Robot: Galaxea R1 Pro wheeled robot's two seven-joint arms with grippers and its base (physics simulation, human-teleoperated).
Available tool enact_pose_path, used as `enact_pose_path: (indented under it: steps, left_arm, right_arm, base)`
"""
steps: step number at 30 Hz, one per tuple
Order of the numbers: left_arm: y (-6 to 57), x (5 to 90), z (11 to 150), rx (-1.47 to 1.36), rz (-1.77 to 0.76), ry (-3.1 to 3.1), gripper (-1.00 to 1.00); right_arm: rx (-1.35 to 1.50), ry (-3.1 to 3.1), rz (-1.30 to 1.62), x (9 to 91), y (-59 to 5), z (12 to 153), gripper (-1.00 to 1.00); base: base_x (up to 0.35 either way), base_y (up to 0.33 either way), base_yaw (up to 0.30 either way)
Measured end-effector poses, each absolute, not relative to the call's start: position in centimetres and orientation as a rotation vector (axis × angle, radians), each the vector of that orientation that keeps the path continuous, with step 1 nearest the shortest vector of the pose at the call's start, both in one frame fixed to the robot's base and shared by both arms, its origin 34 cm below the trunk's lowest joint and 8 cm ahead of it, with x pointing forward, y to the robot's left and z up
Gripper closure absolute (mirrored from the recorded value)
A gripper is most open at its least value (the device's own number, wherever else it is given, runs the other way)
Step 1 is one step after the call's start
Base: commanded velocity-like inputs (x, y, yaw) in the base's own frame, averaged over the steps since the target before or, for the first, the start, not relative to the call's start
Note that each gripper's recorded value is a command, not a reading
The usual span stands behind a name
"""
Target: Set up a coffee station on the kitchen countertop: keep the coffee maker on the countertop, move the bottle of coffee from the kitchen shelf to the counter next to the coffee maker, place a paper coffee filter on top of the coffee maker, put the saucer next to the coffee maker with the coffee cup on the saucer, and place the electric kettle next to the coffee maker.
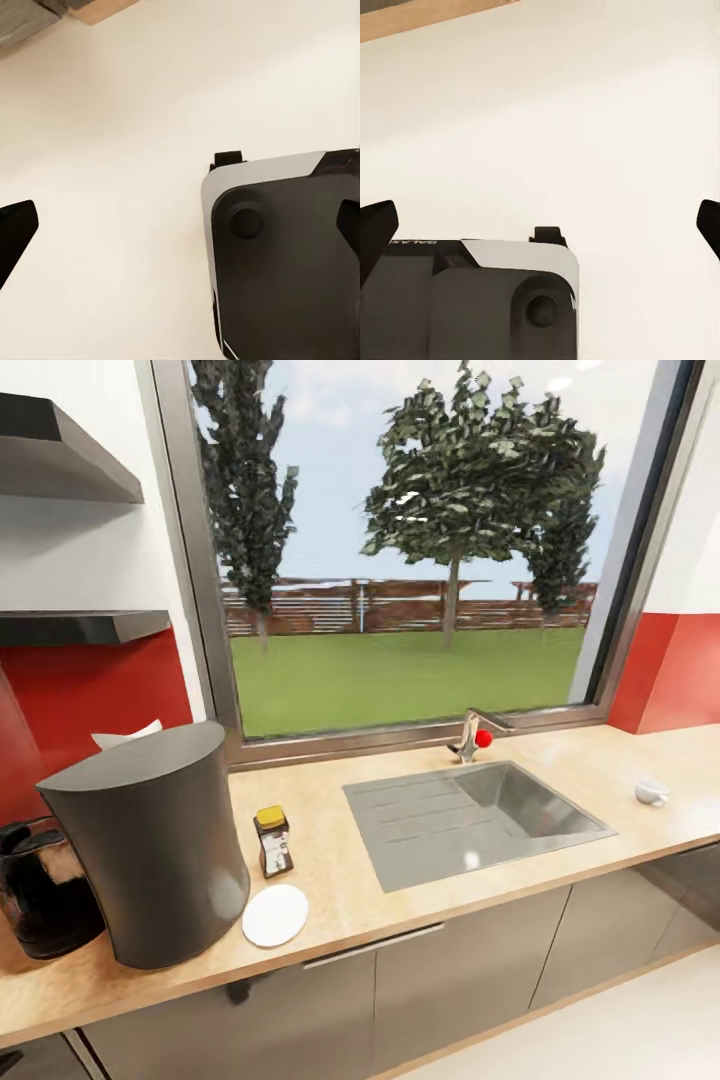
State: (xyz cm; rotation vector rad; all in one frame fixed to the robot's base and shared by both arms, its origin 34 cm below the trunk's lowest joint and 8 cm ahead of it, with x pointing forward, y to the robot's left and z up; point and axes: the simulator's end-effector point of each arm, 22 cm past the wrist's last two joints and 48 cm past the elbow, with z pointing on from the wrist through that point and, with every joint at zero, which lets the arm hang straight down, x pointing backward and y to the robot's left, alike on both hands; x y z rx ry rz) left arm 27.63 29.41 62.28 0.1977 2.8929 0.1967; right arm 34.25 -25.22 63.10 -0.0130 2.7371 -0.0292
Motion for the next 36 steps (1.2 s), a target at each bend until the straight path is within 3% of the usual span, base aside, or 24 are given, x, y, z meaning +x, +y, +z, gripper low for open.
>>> enact_pose_path:
  steps: [36]
  left_arm:
    - [29.9,27.64,62.36,0.189,0.234,2.889,-1.0]
  right_arm:
    - [-0.013,2.737,-0.029,34.25,-25.22,63.1,-1.0]
  base:
    - [0.109,-0.266,0.0]
